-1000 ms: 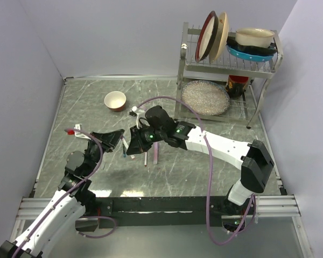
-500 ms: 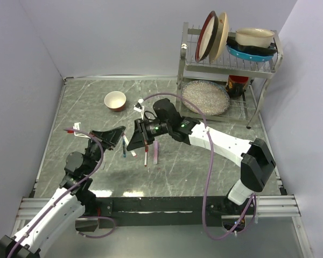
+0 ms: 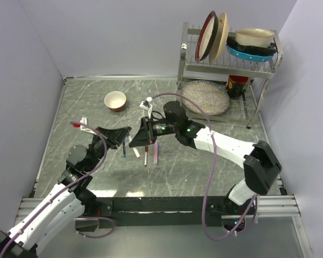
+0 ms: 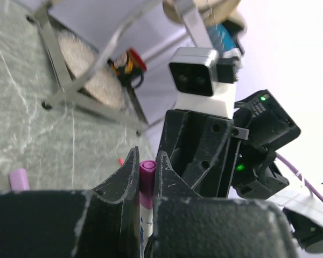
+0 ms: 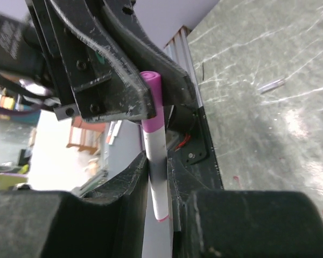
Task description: Insert the pens into the pen caps
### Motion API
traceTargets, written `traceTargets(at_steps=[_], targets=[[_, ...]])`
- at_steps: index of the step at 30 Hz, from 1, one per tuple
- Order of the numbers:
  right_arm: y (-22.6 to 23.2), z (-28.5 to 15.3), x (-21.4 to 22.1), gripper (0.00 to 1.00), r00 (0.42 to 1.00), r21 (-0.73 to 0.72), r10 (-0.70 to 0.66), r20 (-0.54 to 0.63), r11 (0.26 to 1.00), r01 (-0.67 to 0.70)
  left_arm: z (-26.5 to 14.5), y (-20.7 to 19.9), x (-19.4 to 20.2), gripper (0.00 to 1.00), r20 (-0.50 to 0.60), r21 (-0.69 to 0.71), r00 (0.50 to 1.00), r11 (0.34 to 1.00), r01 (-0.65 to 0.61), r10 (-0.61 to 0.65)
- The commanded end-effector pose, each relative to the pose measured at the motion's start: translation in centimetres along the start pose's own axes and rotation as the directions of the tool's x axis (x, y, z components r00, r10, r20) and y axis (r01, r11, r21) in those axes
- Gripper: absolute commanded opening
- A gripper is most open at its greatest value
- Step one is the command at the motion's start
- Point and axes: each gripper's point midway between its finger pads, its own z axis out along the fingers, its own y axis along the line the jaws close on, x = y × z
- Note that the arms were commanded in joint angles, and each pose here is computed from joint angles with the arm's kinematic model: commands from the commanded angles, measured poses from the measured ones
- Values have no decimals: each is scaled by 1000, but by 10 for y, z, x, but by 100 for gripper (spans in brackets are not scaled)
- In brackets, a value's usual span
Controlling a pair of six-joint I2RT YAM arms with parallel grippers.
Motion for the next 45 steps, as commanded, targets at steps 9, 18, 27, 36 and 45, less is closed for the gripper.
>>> traceTargets(at_steps=[9,18,27,36,45], targets=[[-3,-63,7,52,917,210,-241,319,961,180,10,-29,61,1,-427,34,894,990,-136,137],[-4,-94,67,83,929,220,-127,348,974,51,29,61,42,1,-440,-315,871,870,-378,219],[2,-130,64,89,900,335,-190,392,941,53,39,173,55,1,-533,-554,828,668,-497,174],[2,-151,65,88,890,402,-219,401,914,44,56,225,87,6,-624,-573,774,611,-546,108],[1,-158,65,88,888,431,-212,408,902,18,60,228,71,45,-616,-609,776,543,-578,135]])
